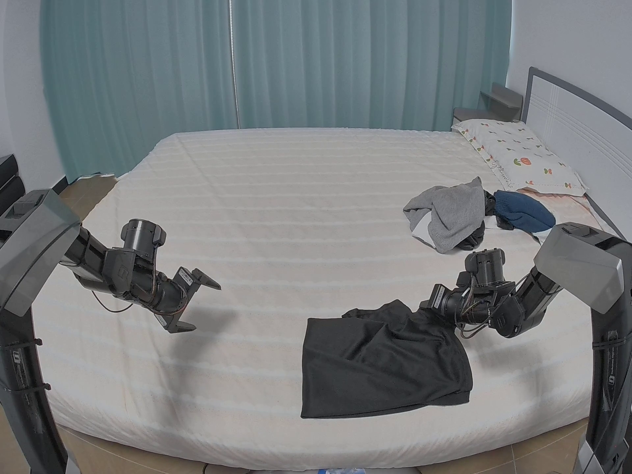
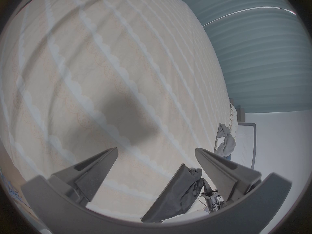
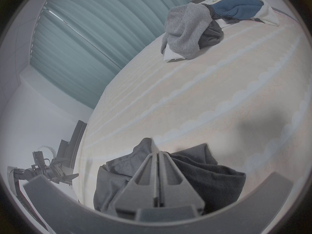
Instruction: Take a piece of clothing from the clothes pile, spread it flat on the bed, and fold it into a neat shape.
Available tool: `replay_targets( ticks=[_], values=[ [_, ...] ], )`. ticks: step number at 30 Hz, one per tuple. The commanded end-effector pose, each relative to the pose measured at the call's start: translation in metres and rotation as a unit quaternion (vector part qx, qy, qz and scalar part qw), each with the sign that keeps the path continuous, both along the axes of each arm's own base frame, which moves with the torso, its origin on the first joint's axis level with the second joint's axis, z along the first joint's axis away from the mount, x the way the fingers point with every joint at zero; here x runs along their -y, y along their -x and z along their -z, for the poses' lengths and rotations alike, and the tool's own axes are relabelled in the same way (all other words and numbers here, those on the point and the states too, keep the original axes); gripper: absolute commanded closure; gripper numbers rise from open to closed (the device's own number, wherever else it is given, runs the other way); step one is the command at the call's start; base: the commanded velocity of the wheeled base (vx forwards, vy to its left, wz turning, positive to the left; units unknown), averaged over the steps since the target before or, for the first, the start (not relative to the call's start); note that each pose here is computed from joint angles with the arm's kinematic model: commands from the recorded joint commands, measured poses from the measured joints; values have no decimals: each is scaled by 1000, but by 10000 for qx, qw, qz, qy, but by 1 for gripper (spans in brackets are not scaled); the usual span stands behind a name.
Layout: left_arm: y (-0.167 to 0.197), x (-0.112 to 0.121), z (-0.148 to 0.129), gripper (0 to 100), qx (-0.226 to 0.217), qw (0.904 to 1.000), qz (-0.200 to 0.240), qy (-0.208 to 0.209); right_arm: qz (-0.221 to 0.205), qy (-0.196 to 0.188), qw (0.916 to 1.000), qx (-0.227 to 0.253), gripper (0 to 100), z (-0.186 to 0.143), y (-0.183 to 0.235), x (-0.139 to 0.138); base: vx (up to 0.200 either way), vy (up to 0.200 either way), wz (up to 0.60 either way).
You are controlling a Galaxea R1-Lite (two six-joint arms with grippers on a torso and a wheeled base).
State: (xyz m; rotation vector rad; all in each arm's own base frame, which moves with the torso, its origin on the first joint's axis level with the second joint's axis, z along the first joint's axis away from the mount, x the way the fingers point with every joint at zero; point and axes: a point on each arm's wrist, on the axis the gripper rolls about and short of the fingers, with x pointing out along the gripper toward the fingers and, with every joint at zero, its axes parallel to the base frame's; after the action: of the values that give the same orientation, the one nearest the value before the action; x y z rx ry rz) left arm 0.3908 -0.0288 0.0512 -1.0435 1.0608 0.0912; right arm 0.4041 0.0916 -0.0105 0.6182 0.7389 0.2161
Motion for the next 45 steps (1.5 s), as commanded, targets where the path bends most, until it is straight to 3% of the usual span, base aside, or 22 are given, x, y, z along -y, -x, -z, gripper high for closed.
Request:
replay_targets(
  ticks=[1,9,14,28,35,45],
  values=[
    [0,0,1,0,-4,10000,-4,-1,111,3,9999,-28,100,2,-1,9,0,0,0],
    [-2,2,-2,0,42,10000,27,1,514,-232,9984,-47,100,-4,-3,28,0,0,0],
    [-3,19,-4,0,103,9997,237,1,608,-274,9978,-67,100,-5,-3,32,0,0,0],
    [-14,115,12,0,386,9933,932,-561,848,-251,9960,-159,100,-2,0,50,0,0,0],
    [-12,143,21,0,428,9889,1274,-627,928,-227,9951,-244,100,2,3,57,0,0,0],
    [-18,183,37,0,625,9840,1438,-849,892,-224,9954,-283,100,5,4,54,0,0,0]
  ],
)
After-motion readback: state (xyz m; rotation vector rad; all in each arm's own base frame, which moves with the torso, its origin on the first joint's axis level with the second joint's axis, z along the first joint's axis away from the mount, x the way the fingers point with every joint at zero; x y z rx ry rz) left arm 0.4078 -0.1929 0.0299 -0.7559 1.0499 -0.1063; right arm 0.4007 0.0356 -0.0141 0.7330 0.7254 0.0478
